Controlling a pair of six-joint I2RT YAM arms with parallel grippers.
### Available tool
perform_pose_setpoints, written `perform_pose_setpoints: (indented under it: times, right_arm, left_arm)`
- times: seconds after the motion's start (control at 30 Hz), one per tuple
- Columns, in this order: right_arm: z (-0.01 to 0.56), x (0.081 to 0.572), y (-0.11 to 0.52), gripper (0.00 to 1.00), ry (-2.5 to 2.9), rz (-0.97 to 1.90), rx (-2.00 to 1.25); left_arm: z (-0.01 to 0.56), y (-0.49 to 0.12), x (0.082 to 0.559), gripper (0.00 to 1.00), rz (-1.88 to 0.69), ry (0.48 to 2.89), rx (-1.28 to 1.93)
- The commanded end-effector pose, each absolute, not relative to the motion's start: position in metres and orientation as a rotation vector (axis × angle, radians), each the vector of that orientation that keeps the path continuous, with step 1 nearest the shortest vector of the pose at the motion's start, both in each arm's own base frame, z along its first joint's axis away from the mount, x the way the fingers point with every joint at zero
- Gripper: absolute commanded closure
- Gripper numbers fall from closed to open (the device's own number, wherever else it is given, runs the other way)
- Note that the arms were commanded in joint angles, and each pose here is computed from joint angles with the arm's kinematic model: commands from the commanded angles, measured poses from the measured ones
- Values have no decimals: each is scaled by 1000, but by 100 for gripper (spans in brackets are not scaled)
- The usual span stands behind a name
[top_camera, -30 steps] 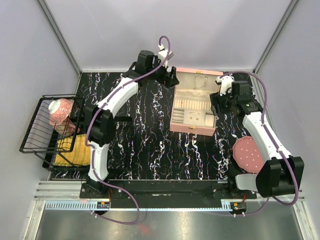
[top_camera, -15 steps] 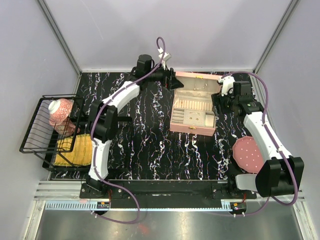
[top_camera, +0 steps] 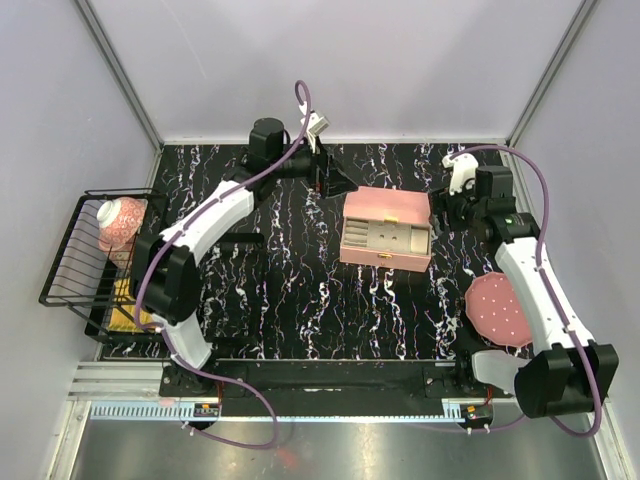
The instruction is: Organize the mixed jewelry
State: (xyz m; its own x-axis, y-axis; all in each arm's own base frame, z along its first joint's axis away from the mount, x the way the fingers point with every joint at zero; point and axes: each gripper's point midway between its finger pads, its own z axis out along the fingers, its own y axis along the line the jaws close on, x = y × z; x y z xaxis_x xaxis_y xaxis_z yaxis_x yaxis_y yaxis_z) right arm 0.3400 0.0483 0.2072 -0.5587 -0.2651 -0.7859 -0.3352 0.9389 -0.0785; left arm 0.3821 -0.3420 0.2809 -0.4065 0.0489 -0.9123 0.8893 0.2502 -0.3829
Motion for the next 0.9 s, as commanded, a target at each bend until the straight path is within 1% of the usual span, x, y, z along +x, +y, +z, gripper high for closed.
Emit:
perform_pose_setpoints:
  times: [0.0,0.03,0.1,0.23,0.3,0.43,0.5,0.67,0.87]
  right_arm:
    - [225,333,44,22,2141,78,-422]
    - [228,331,43,22,2132,70,-417]
    - [231,328,42,22,2128,63,-416]
    - [241,318,39,22,2108,44,-417]
    - [243,315,37,22,2102,32,-417]
    - [250,308,31,22,2094,-4,-398]
    - [251,307,28,22,2093,-21,-390]
    - [253,300,20,22,2094,-62,-371]
    - [258,290,14,22,2076,-101,-371]
  left_arm:
    - [282,-337,375,1,-1061,1697,895]
    - [276,-346,369,1,-1025,1709,920]
    - [258,-348,374,1,-906,1757,939]
    - [241,-371,369,1,-814,1788,1010]
    - [222,-376,369,1,-744,1827,1037]
    - [193,-401,354,1,-624,1831,1134]
    - [173,-403,357,1,-537,1861,1158]
    - [145,-414,355,1,-391,1873,1214]
    - [101,-410,335,1,-359,1957,1268]
